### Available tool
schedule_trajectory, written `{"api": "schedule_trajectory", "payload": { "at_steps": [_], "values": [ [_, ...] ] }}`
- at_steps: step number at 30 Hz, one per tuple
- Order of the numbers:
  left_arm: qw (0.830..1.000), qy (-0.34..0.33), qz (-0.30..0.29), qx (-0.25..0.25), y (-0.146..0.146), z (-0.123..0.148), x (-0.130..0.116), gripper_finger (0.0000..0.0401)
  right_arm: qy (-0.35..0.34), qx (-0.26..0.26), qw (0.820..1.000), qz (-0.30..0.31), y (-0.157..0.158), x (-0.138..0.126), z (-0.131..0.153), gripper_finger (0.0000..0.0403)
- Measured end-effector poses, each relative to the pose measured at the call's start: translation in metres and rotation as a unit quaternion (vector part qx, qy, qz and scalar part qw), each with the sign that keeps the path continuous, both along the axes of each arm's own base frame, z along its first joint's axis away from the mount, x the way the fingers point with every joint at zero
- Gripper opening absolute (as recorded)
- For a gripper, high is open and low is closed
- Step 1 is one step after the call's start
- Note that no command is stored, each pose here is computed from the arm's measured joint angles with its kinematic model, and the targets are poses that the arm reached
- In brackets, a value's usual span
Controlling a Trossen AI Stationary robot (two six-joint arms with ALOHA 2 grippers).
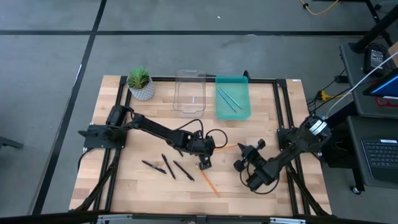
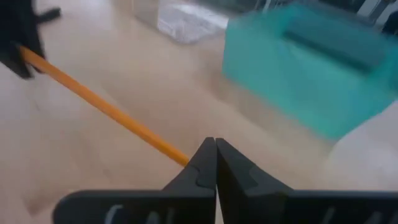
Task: Sort pens & pencils
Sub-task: Put the orange pencil into the blue bin
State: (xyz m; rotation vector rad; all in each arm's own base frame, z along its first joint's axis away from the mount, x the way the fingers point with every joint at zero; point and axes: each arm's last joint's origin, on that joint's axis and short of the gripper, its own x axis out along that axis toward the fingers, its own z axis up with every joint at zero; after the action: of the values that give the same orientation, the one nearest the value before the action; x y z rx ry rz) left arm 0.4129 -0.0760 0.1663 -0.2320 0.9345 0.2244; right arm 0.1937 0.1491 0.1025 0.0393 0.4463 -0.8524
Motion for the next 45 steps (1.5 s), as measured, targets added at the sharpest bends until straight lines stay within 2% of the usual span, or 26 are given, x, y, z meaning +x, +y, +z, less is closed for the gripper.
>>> {"api": "schedule_trajectory", "payload": {
  "at_steps": [6,9,12,15,18,20,23,25,27,29,33,39,45],
  "values": [
    [0.999,0.019,0.02,0.034,0.003,0.02,-0.001,0.0016,0.021,-0.032,0.999,0.015,0.007,-0.002,0.068,0.0],
    [0.998,0.011,0.027,0.048,0.009,0.035,0.005,0.0016,0.025,-0.018,0.999,0.026,0.01,-0.009,0.105,0.0],
    [0.997,-0.022,0.049,0.064,0.019,0.058,0.015,0.0016,0.004,0.02,0.999,0.043,0.015,-0.017,0.138,0.0],
    [0.99,-0.056,0.096,0.089,0.038,0.079,0.024,0.0016,-0.02,0.058,0.996,0.066,0.021,-0.027,0.162,0.0],
    [0.979,-0.1,0.148,0.101,0.069,0.102,0.033,0.0016,-0.023,0.065,0.994,0.088,0.023,-0.038,0.175,0.0],
    [0.972,-0.12,0.178,0.098,0.094,0.107,0.036,0.0016,-0.02,0.063,0.993,0.101,0.024,-0.045,0.18,0.0],
    [0.965,-0.123,0.226,0.056,0.137,0.1,0.037,0.0016,-0.018,0.062,0.992,0.11,0.021,-0.052,0.185,0.0],
    [0.954,-0.137,0.266,0.03,0.163,0.094,0.038,0.0016,-0.015,0.058,0.992,0.11,0.018,-0.054,0.188,0.0001],
    [0.946,-0.137,0.293,0.014,0.177,0.088,0.038,0.0016,-0.009,0.051,0.993,0.11,0.014,-0.056,0.19,0.0003],
    [0.939,-0.163,0.302,-0.004,0.183,0.078,0.047,0.0016,0.0,0.039,0.993,0.11,0.011,-0.059,0.192,0.0004],
    [0.938,-0.188,0.291,-0.032,0.186,0.06,0.065,0.0016,0.012,0.022,0.994,0.109,0.008,-0.061,0.193,0.0005],
    [0.942,-0.137,0.305,-0.031,0.193,0.038,0.077,0.0016,0.017,0.024,0.994,0.109,0.008,-0.061,0.192,0.0006],
    [0.938,-0.112,0.327,-0.033,0.199,0.025,0.082,0.0016,0.019,0.025,0.994,0.109,0.008,-0.061,0.192,0.0006]
  ]
}}
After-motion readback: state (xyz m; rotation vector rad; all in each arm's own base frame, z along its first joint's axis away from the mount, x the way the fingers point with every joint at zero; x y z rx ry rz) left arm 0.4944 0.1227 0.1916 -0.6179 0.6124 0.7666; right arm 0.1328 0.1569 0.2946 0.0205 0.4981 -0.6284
